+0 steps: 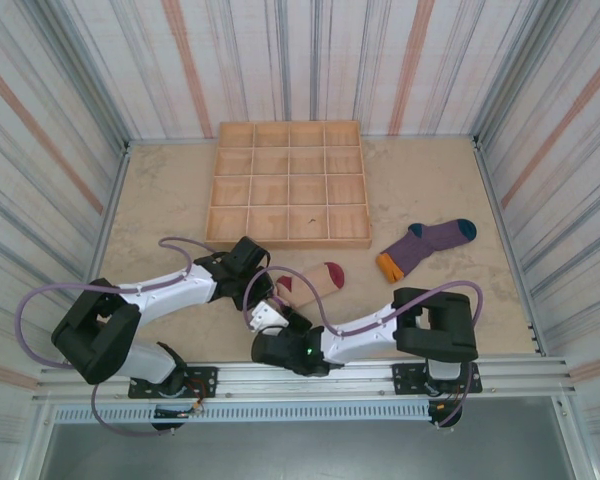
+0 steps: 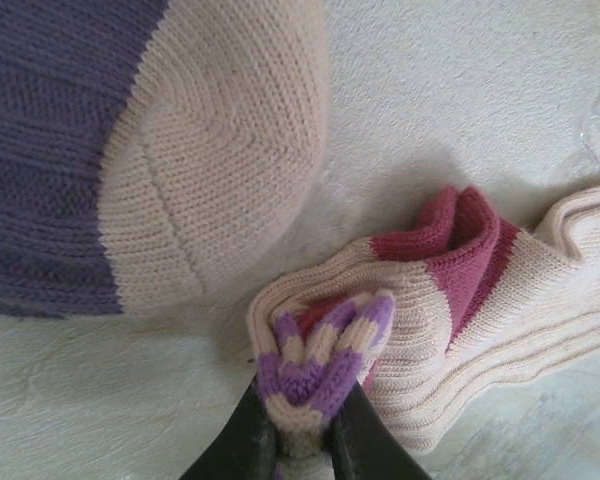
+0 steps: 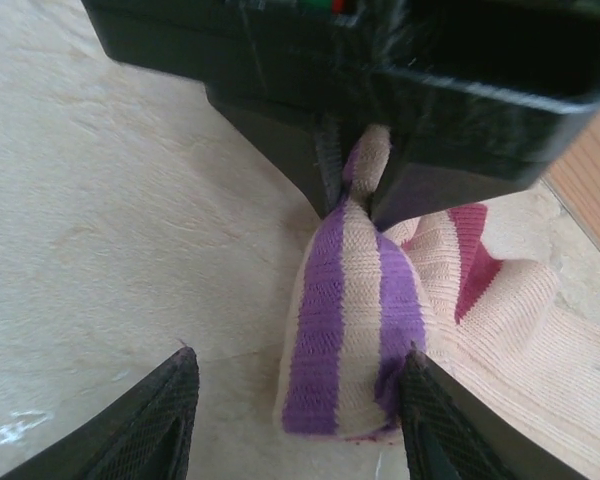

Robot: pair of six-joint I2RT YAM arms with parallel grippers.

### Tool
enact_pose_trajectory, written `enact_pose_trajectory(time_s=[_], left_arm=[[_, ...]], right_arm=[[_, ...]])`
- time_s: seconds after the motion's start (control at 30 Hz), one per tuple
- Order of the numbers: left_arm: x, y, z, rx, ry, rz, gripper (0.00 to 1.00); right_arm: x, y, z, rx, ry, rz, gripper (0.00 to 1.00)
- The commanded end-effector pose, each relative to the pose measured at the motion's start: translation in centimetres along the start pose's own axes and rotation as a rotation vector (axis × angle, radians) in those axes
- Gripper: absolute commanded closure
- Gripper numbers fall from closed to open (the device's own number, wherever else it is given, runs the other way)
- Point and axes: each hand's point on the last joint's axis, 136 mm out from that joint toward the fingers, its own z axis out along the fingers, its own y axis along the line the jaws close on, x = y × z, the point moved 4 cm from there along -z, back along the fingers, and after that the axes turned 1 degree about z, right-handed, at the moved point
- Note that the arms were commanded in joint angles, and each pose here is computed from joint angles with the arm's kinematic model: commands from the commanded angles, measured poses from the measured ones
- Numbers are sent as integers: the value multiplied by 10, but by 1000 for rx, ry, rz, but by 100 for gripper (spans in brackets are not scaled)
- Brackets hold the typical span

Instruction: Roll the socks

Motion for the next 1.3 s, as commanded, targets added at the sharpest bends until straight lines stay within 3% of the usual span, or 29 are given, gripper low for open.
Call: enact_pose_trajectory(time_s=[0.0,0.1,0.27,0.33,0.47,0.53,0.63,0.83,1.27], left_arm=[[4,6,0,-19,30,4,100],[4,6,1,-19,35,9,100],[4,7,0,-7,30,10,97],[4,8,-2,-3,26,9,93],[1,10,-6,1,7,1,77],[-1,11,-10,-2,-17,0,57],[-4,8,-17,28,-47,-2,44],[-10,2,-38,79,-120,-2,31],[-10,21,-49,119,-190,-58,27]], right_arm=[[1,-3,14,50,7,-17,47],[6,-4,23,54,33,-1,53],[15,-8,30,27,75,52,90],[19,-9,32,3,89,81,100],[29,-8,32,-71,112,142,100],[34,-8,33,-100,119,180,100],[39,-10,32,-127,112,226,100],[45,-15,35,-195,115,334,100],[57,-17,42,-261,161,448,100]])
